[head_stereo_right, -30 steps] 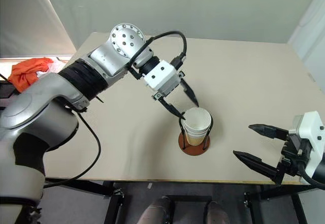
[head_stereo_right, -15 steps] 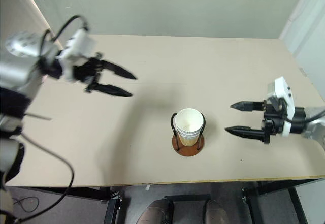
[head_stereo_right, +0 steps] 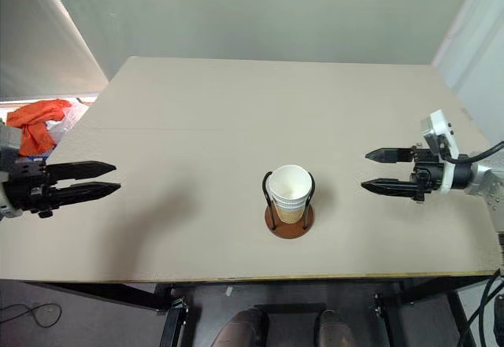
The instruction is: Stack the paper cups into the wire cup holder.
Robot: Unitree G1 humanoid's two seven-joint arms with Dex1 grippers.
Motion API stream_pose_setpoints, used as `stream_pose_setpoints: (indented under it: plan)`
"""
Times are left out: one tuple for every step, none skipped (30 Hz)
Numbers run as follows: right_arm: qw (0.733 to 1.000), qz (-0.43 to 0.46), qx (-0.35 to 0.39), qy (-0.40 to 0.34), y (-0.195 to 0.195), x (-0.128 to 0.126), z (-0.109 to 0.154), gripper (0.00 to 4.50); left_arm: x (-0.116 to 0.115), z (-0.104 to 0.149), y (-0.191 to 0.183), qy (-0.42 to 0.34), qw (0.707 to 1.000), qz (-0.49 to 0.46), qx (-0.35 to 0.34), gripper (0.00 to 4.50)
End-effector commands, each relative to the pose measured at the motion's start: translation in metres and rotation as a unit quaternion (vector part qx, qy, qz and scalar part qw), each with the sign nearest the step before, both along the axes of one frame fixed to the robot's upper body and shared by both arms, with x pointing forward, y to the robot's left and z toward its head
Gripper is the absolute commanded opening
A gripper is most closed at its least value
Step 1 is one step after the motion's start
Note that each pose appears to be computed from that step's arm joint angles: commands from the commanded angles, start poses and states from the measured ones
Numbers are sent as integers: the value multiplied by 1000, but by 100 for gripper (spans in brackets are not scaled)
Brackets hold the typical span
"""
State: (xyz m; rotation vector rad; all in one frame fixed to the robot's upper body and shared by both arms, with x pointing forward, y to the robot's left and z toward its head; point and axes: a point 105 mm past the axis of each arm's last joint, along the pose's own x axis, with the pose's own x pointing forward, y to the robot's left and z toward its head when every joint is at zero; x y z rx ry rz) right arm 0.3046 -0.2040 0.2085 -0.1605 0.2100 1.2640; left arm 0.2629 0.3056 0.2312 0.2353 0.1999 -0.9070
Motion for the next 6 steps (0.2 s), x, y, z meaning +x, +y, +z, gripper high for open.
stream_pose_setpoints:
  plan:
    - [1000, 6, -1, -20, 1, 3, 8, 447, -1, 16, -5, -37, 999, 4, 1, 261]
    - [1000, 6, -1, -20, 0, 3, 8, 447, -1, 15, -6, -38, 999, 6, 0, 261]
    - [1000, 5, -1, -20, 0, 4, 8, 447, -1, 14, -6, -39, 999, 8, -1, 261]
    - [1000, 5, -1, -21, -1, 4, 8, 447, -2, 12, -7, -38, 999, 9, -2, 261]
    - [1000, 5, -1, -21, -1, 4, 9, 447, -2, 10, -7, -36, 999, 10, -3, 261]
    - [1000, 6, 0, -22, 0, 4, 9, 447, -3, 8, -8, -33, 999, 11, -4, 261]
